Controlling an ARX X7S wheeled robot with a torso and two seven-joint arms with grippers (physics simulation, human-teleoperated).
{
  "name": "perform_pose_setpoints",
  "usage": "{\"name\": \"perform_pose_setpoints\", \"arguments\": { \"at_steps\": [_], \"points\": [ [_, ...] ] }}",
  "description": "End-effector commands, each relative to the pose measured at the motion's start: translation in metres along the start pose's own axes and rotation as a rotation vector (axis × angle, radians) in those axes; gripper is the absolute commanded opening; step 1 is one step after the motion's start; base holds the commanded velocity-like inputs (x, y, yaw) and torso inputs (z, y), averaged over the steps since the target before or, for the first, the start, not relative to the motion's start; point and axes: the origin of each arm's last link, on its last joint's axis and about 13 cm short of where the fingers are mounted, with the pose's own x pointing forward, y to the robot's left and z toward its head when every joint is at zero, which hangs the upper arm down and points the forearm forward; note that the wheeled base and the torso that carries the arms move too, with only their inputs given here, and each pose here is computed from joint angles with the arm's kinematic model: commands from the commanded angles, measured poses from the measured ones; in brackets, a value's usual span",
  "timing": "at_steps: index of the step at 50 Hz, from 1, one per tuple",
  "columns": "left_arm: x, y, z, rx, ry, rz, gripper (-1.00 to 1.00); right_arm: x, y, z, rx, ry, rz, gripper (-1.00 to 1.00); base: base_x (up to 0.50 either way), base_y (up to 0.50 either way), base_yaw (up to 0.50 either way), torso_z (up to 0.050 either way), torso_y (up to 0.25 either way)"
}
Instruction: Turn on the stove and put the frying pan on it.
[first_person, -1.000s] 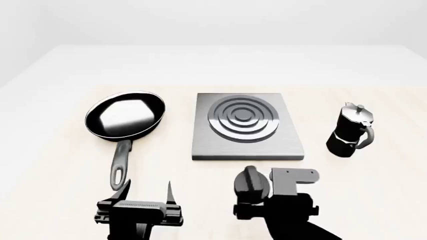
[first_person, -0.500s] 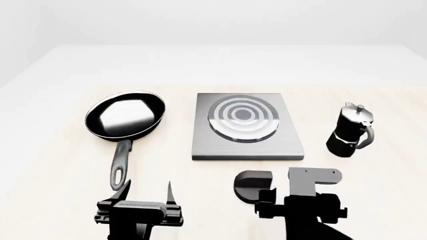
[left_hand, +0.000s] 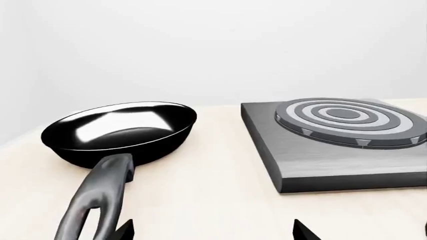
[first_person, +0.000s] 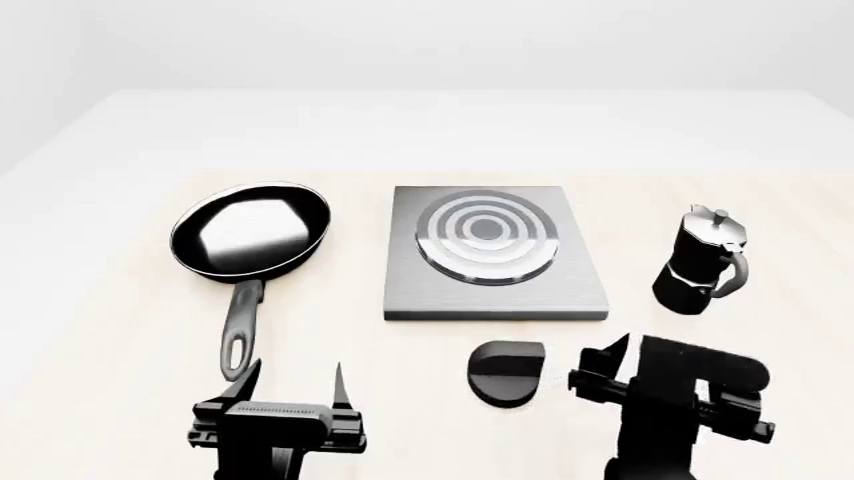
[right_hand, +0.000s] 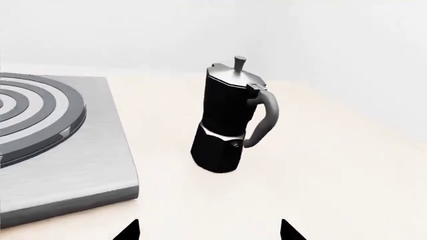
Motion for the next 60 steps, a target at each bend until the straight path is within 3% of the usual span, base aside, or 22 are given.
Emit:
{"name": "perform_pose_setpoints", "arguments": {
  "at_steps": [1, 4, 7, 17, 24, 36, 47, 50, 52, 55, 58, 60],
  "points": [
    [0.000, 0.000, 0.000, 0.001, 0.001, 0.001, 1.00, 0.005, -0.003, -0.027, 0.121, -0.188, -0.025, 1.00, 0.00, 0.00, 0.00, 0.000, 0.000],
    [0.000, 0.000, 0.000, -0.001, 0.000, 0.002, 1.00, 0.006, -0.003, -0.032, 0.129, -0.210, -0.036, 1.00, 0.00, 0.00, 0.00, 0.000, 0.000],
    [0.000, 0.001, 0.001, -0.006, 0.003, 0.005, 1.00, 0.005, -0.003, -0.044, 0.200, -0.251, -0.043, 1.00, 0.00, 0.00, 0.00, 0.000, 0.000],
    [-0.002, 0.000, 0.003, 0.010, 0.002, 0.009, 1.00, 0.008, 0.000, -0.052, 0.149, -0.260, -0.048, 1.00, 0.00, 0.00, 0.00, 0.000, 0.000],
    [0.000, 0.001, 0.021, 0.006, 0.005, 0.004, 1.00, 0.009, 0.005, -0.052, 0.117, -0.255, -0.021, 1.00, 0.00, 0.00, 0.00, 0.000, 0.000],
    [0.026, 0.013, 0.057, 0.045, 0.008, 0.000, 1.00, 0.011, 0.005, -0.055, 0.115, -0.244, -0.012, 1.00, 0.00, 0.00, 0.00, 0.000, 0.000],
    [0.069, 0.033, 0.104, 0.090, 0.051, 0.061, 1.00, 0.012, 0.006, -0.056, 0.109, -0.237, -0.010, 1.00, 0.00, 0.00, 0.00, 0.000, 0.000],
    [0.077, 0.036, 0.106, 0.124, 0.064, 0.074, 1.00, 0.012, 0.006, -0.056, 0.109, -0.235, -0.011, 1.00, 0.00, 0.00, 0.00, 0.000, 0.000],
    [0.084, 0.038, 0.111, 0.091, 0.094, 0.078, 1.00, 0.012, 0.006, -0.056, 0.107, -0.234, -0.011, 1.00, 0.00, 0.00, 0.00, 0.000, 0.000],
    [0.096, 0.042, 0.113, 0.128, 0.104, 0.098, 1.00, 0.013, 0.007, -0.057, 0.107, -0.234, -0.011, 1.00, 0.00, 0.00, 0.00, 0.000, 0.000],
    [0.104, 0.045, 0.113, 0.108, 0.138, 0.099, 1.00, 0.012, 0.007, -0.056, 0.107, -0.232, -0.011, 1.00, 0.00, 0.00, 0.00, 0.000, 0.000],
    [0.111, 0.047, 0.111, 0.145, 0.163, 0.091, 1.00, 0.013, 0.007, -0.057, 0.105, -0.232, -0.010, 1.00, 0.00, 0.00, 0.00, 0.000, 0.000]
  ]
}}
